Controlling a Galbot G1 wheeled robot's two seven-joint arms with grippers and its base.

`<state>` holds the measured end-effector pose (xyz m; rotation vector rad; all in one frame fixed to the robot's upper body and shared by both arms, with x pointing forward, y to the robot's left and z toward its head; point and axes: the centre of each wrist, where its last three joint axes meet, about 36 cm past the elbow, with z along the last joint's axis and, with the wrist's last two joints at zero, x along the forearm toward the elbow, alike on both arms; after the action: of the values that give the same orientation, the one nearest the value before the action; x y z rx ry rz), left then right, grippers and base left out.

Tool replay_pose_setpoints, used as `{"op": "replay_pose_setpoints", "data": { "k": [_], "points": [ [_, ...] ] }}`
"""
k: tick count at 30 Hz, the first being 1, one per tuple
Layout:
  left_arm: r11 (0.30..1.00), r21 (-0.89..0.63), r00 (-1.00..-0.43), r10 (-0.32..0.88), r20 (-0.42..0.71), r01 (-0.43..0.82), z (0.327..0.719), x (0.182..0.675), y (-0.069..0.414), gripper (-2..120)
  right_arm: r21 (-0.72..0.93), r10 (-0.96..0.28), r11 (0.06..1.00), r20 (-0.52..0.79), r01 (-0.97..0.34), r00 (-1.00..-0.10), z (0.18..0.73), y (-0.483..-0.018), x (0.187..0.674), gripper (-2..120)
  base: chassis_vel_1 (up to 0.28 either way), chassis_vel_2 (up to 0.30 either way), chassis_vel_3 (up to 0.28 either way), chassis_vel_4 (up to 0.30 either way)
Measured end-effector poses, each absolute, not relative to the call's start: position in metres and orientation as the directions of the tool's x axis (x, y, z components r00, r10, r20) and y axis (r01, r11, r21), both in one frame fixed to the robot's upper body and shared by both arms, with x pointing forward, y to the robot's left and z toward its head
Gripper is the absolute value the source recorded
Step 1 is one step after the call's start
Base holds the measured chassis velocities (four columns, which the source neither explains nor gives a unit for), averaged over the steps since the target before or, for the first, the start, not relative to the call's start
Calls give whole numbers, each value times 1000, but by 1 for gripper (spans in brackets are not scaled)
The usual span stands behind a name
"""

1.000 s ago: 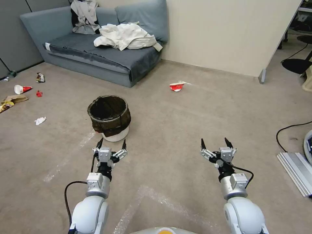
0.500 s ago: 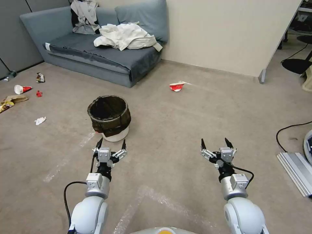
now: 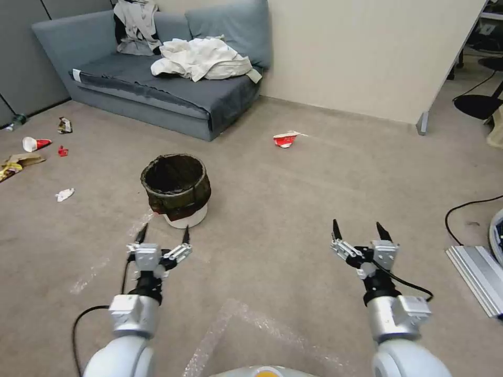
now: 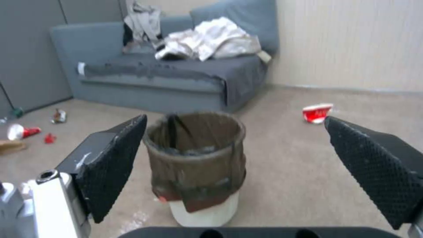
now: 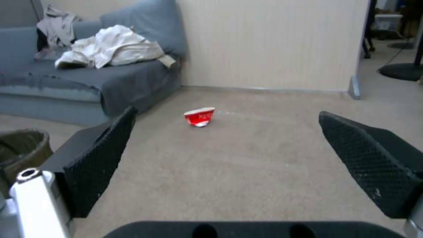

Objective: Pick up the trash can from the floor.

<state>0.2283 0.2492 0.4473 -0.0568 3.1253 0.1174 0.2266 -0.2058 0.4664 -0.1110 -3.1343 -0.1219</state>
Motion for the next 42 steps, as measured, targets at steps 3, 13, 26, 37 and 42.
{"op": "replay_pose_setpoints", "data": {
  "k": [3,13,26,37,42],
  "points": [
    [996,76,-998,-39,-43,-42,475,211,251,100,83,69,994,9,69,-998,469,-206,225,100,0,0,0,0],
    [996,75,-998,-42,-46,-45,497,192,250,100,82,61,995,17,63,-998,466,-206,225,100,0,0,0,0],
    [994,89,-998,-68,-17,-69,478,193,252,100,73,43,996,27,45,-999,462,-206,226,100,0,0,0,0],
    [994,88,-997,-69,-23,-71,478,194,252,100,72,45,996,23,46,-999,460,-206,227,100,0,0,0,0],
    [994,86,-997,-70,-24,-72,478,194,252,100,70,45,996,23,46,-999,460,-206,227,100,0,0,0,0]
  ]
}}
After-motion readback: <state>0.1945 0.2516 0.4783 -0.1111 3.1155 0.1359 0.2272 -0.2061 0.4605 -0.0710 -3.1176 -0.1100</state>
